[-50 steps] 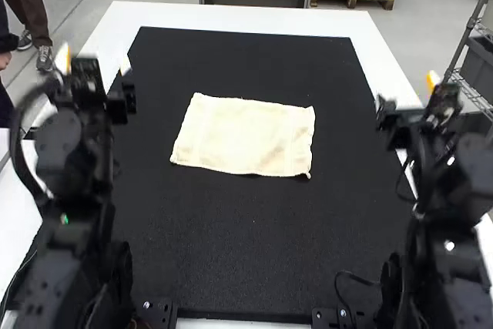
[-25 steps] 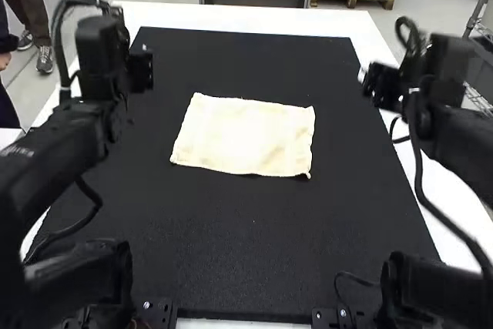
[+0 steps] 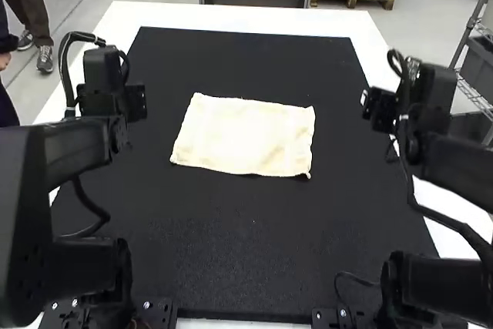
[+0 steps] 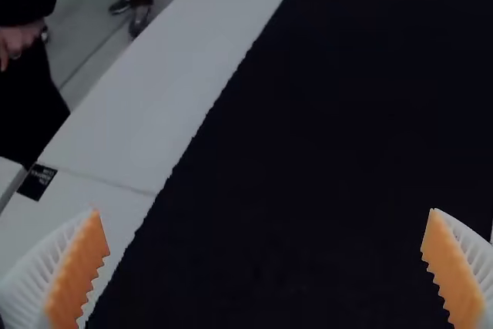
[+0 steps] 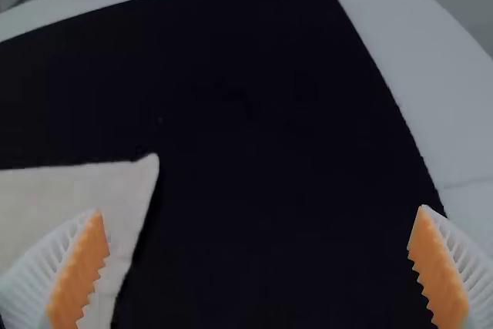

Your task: Fold the towel.

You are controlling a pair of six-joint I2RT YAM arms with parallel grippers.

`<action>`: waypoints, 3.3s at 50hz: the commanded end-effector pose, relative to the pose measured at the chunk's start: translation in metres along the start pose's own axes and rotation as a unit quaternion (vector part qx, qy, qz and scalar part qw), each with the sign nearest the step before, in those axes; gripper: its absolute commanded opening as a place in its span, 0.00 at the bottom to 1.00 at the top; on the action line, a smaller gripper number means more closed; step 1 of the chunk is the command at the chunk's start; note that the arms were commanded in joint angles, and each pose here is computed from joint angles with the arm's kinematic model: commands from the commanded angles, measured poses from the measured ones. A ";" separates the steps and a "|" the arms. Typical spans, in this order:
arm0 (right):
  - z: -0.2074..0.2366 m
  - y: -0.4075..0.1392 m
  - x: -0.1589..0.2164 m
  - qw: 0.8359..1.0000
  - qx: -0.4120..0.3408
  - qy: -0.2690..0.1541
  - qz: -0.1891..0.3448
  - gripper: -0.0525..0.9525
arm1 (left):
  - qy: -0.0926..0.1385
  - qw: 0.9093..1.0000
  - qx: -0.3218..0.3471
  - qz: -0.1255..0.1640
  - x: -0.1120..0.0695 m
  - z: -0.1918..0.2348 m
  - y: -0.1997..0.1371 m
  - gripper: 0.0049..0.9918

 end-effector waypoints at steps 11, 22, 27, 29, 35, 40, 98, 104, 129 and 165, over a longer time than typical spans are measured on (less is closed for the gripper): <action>0.018 0.008 -0.009 0.997 0.034 -0.063 0.030 0.96 | 0.065 0.994 0.025 0.081 -0.030 0.027 0.001 0.93; 0.045 0.030 -0.003 0.992 0.103 -0.066 -0.011 0.95 | 0.102 0.979 0.061 0.167 -0.075 0.045 0.011 0.92; 0.048 0.041 0.000 0.992 0.118 -0.046 -0.024 0.95 | 0.112 0.972 0.071 0.194 -0.084 0.047 0.024 0.93; 0.048 0.045 0.002 0.991 0.121 -0.044 -0.031 0.95 | 0.112 0.970 0.077 0.202 -0.087 0.045 0.032 0.93; 0.045 0.057 0.002 0.990 0.127 -0.041 -0.038 0.95 | 0.113 0.968 0.080 0.210 -0.093 0.033 0.048 0.93; 0.045 0.068 0.004 0.989 0.135 -0.039 -0.051 0.95 | 0.105 0.966 0.058 0.229 -0.102 0.017 0.054 0.94; 0.073 0.162 0.069 0.964 0.212 -0.040 -0.157 0.95 | 0.066 0.935 0.169 0.306 -0.158 0.062 0.148 0.97; 0.072 0.171 0.071 0.964 0.211 -0.036 -0.158 0.95 | 0.064 0.936 0.155 0.309 -0.161 0.054 0.152 0.97; 0.074 0.212 0.084 0.963 0.208 -0.034 -0.168 0.95 | 0.059 0.928 0.148 0.335 -0.189 0.055 0.165 0.97; 0.077 0.250 0.098 0.963 0.198 -0.036 -0.177 0.95 | 0.056 0.933 0.128 0.331 -0.198 0.054 0.195 0.96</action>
Point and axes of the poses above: each hand's point on the last joint's axis, 136 mm out from that joint toward the fingers, its own y axis out along the fingers, its own x axis along the line the jaws close on, z = x × y, the point moved 4 cm from there along -y, back along the fingers, and after that the axes turned 2 degrees about -y, right-handed, at the moved point
